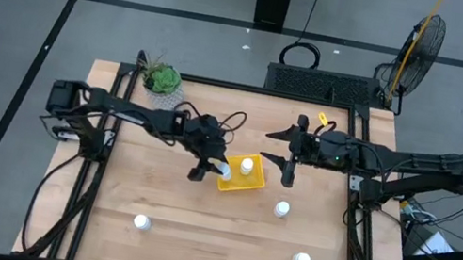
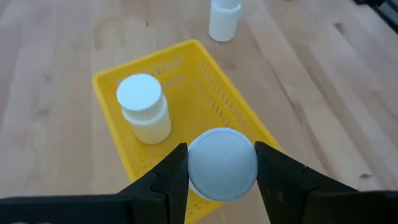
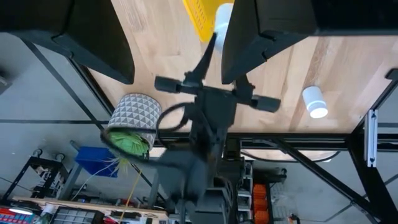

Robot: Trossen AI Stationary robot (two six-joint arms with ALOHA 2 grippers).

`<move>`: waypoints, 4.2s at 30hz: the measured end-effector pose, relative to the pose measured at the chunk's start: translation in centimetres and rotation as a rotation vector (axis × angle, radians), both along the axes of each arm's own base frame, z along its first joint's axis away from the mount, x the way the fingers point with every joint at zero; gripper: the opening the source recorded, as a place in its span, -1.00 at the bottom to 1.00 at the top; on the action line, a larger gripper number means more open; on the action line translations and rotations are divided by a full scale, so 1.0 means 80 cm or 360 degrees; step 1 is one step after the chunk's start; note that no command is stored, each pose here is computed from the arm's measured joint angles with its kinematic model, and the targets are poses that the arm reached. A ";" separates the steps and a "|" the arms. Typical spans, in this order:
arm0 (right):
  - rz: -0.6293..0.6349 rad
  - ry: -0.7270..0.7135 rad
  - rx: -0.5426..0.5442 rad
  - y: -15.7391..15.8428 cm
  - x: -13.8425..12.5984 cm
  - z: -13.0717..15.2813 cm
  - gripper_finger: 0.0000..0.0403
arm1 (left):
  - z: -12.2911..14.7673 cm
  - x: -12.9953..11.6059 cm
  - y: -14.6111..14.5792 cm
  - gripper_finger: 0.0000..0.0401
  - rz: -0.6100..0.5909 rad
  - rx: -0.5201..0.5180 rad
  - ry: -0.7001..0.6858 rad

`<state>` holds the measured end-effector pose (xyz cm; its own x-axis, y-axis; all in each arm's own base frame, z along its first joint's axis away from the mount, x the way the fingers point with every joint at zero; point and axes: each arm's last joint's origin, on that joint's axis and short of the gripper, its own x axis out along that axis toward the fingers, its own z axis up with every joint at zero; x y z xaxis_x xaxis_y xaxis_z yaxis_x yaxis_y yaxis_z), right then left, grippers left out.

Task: Pick and place pill bottles into a basket
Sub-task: Put the white medicine bottle into the yellow bin

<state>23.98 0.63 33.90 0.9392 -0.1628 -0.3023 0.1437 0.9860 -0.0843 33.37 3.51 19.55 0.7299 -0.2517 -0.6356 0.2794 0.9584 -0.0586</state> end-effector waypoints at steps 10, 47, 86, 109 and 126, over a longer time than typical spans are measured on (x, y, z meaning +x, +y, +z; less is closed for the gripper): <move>0.0001 -0.0001 0.0000 0.000 0.000 0.000 0.16 | -0.011 0.000 0.002 -0.21 0.0039 0.0048 0.0074; -0.0003 -0.0002 0.0012 0.000 0.000 0.000 0.16 | -0.024 -0.019 0.018 -0.21 0.0154 -0.0009 0.0383; -0.0002 -0.0027 -0.0014 0.000 0.001 0.002 0.16 | 0.093 -0.145 -0.104 0.63 0.0154 -0.0328 0.0665; -0.0008 -0.0143 0.0013 0.000 0.003 0.010 0.16 | 0.033 -0.164 -0.216 0.51 0.0263 -0.0261 0.1309; -0.0004 -0.0145 0.0016 0.000 0.003 0.010 0.16 | 0.005 -0.148 -0.229 0.45 0.0231 -0.0263 0.1386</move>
